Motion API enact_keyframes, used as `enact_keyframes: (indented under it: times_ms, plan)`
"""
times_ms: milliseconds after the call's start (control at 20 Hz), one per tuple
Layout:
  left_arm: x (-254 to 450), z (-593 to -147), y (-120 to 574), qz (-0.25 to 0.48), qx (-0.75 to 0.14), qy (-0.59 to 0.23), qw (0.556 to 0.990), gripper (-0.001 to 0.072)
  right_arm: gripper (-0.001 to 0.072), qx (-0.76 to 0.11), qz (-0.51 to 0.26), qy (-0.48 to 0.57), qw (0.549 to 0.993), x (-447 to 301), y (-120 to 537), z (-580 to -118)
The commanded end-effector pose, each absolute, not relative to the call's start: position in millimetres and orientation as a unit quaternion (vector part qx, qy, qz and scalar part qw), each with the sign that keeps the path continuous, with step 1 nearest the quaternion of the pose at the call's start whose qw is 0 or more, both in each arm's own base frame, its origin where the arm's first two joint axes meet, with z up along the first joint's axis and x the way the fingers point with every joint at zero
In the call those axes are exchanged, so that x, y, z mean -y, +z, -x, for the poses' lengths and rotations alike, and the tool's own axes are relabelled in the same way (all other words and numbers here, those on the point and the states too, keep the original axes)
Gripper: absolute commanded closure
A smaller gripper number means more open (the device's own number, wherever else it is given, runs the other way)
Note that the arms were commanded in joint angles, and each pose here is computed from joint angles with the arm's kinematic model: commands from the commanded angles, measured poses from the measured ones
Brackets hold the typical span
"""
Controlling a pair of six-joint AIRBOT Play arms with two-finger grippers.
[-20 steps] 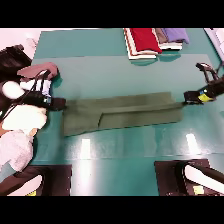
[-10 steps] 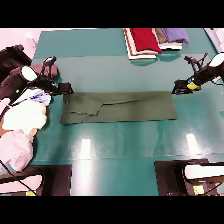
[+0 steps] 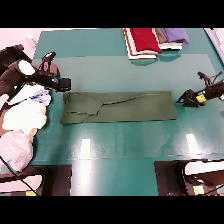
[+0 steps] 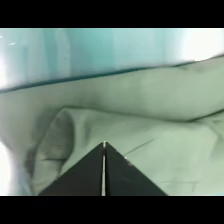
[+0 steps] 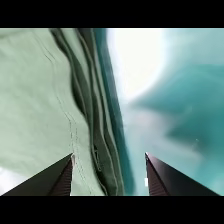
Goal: Fold the shirts.
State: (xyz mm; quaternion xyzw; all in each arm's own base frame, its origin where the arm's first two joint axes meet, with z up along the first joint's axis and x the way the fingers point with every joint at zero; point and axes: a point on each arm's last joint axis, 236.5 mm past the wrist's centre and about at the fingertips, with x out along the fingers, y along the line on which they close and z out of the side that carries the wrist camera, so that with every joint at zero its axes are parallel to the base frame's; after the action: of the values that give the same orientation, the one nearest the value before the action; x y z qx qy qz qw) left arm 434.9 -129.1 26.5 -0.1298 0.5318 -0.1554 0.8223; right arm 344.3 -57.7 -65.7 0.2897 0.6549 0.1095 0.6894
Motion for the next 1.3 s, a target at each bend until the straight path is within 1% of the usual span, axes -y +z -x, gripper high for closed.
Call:
enact_keyframes:
  times_ms: [0, 100, 150, 250, 300, 350, 500, 650, 800, 950, 1050, 1250]
  plan:
    - [153, -440, 35, 0.166, -0.517, -0.174, 0.822, 0.0678, 0.0195, -0.635, -0.361, 0.144, 0.668, 37, -84, -341]
    - [172, -434, 28, 0.155, -0.526, -0.19, 0.814, 0.0678, 0.0239, -0.639, -0.363, 0.168, 0.657, 14, -91, -346]
    - [183, -429, 23, 0.149, -0.533, -0.199, 0.809, 0.0678, 0.0335, -0.642, -0.35, 0.173, 0.66, 8, -94, -350]
    - [211, -421, 13, 0.137, -0.542, -0.218, 0.8, 0.0678, 0.0583, -0.637, -0.325, 0.183, 0.675, -2, -89, -363]
    - [226, -419, 7, 0.133, -0.543, -0.225, 0.798, 0.0678, 0.0682, -0.635, -0.313, 0.194, 0.679, -7, -81, -369]
    - [241, -417, 1, 0.128, -0.542, -0.233, 0.797, 0.0679, 0.0692, -0.631, -0.303, 0.205, 0.684, -10, -70, -373]
    - [291, -414, -10, 0.128, -0.535, -0.264, 0.793, 0.0679, 0.0693, -0.608, -0.27, 0.226, 0.712, -21, -20, -391]
    - [341, -414, -21, 0.11, -0.537, -0.298, 0.781, 0.0679, 0.0693, -0.568, -0.241, 0.233, 0.752, -40, 44, -413]
    - [378, -410, -40, 0.091, -0.549, -0.322, 0.766, 0.0679, 0.0694, -0.525, -0.202, 0.258, 0.786, -74, 108, -424]
    - [393, -401, -64, 0.079, -0.571, -0.33, 0.747, 0.0679, 0.0693, -0.499, -0.174, 0.292, 0.797, -115, 154, -422]
    - [397, -399, -71, 0.086, -0.579, -0.33, 0.74, 0.0679, 0.0693, -0.483, -0.159, 0.314, 0.801, -142, 179, -421]
    - [393, -400, -73, 0.078, -0.579, -0.328, 0.742, 0.0679, 0.0693, -0.464, -0.14, 0.349, 0.802, -184, 208, -411]
